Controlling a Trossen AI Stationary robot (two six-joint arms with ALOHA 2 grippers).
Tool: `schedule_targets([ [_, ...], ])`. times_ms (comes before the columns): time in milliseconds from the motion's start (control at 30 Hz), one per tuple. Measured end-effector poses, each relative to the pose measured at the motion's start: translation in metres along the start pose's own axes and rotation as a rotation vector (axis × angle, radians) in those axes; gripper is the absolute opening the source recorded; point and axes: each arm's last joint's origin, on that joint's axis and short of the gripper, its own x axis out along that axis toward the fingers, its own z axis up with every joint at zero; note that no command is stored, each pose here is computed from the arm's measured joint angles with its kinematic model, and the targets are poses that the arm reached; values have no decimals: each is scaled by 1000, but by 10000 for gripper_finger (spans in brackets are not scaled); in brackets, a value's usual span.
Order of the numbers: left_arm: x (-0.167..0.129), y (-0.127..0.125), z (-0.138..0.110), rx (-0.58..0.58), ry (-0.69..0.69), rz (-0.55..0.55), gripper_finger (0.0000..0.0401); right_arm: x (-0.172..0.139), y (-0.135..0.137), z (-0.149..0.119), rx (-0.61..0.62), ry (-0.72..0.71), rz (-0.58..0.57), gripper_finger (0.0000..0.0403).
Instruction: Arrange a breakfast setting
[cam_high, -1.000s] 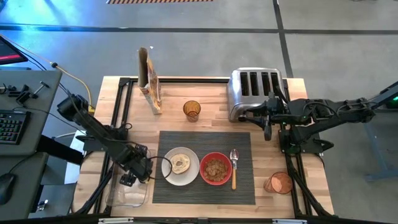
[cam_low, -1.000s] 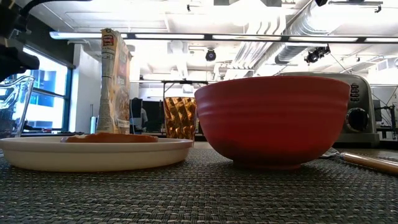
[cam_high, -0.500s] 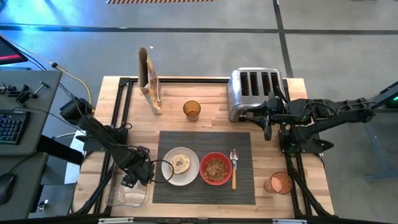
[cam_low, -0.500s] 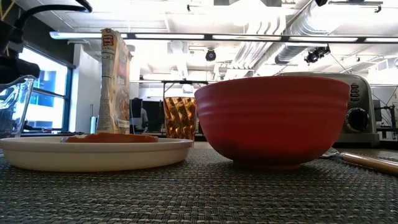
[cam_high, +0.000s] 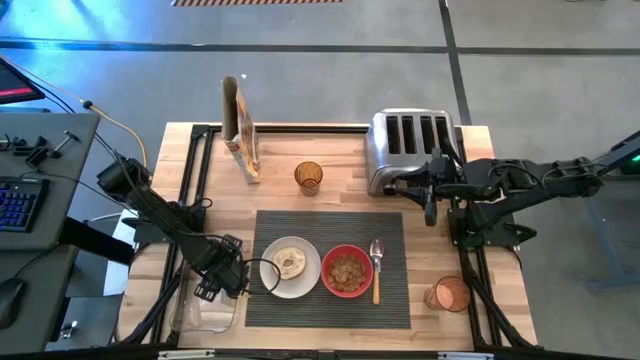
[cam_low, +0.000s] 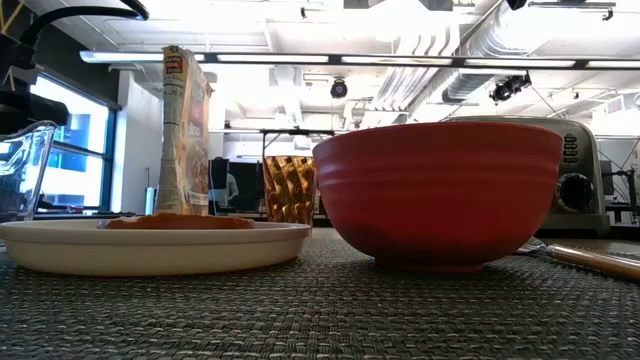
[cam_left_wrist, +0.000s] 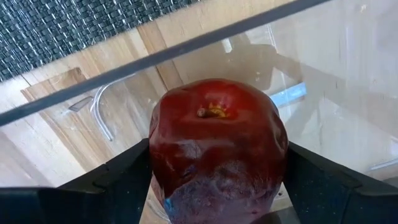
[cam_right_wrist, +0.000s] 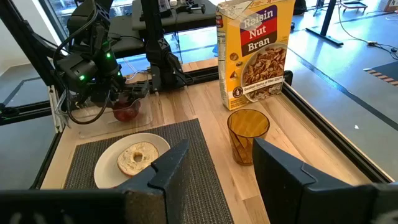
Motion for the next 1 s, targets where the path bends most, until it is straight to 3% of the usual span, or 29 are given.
schedule_targets([
  [300, -14, 4, -13, 0, 1, -2, 289, 0, 0, 0, 0, 0, 0, 154],
  [533, -39, 9, -32, -27, -75, -18, 289, 0, 0, 0, 0, 0, 0, 154],
  [1000, -119, 18, -64, -92, -374, -5, 293, 0, 0, 0, 0, 0, 0, 154],
])
